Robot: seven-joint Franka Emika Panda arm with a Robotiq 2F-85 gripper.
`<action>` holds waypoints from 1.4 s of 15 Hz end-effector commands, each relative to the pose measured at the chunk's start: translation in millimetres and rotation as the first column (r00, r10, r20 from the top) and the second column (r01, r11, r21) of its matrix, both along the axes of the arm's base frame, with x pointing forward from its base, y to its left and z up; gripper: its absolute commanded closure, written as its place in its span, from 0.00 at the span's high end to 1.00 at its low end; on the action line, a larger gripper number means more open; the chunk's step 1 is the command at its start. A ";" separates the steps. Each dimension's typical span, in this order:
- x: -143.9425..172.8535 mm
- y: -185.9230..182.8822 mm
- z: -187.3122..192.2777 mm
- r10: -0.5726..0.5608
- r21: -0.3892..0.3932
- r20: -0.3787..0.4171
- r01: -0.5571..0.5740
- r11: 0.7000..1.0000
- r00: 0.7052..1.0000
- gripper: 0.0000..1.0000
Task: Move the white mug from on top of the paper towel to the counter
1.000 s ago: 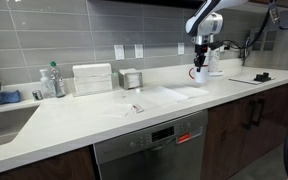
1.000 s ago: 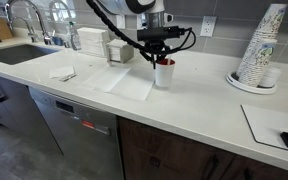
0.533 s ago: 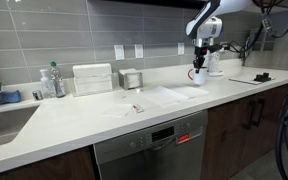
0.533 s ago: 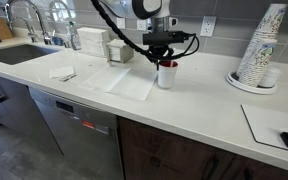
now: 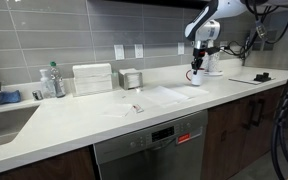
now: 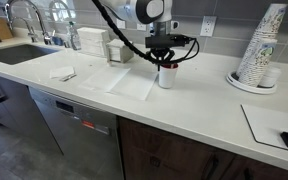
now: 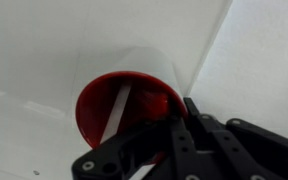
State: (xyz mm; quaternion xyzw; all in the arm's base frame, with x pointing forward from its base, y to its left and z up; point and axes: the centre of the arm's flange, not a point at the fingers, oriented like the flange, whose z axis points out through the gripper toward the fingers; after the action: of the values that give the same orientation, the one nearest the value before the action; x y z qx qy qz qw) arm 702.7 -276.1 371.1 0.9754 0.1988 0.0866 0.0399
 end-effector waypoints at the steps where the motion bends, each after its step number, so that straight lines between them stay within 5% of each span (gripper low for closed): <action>1: 12.2 -6.7 1.6 0.018 0.000 0.026 -0.018 1.000 0.999 0.03; 19: 21.9 3.3 -11.1 0.041 -0.024 0.005 -0.041 0.999 0.999 0.07; 21: 21.9 3.9 -11.3 0.043 -0.027 0.002 -0.043 0.999 0.999 0.16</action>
State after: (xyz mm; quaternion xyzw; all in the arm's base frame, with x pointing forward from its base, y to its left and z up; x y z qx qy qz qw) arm 716.1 -270.2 357.3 0.9734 0.2084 0.0852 0.0433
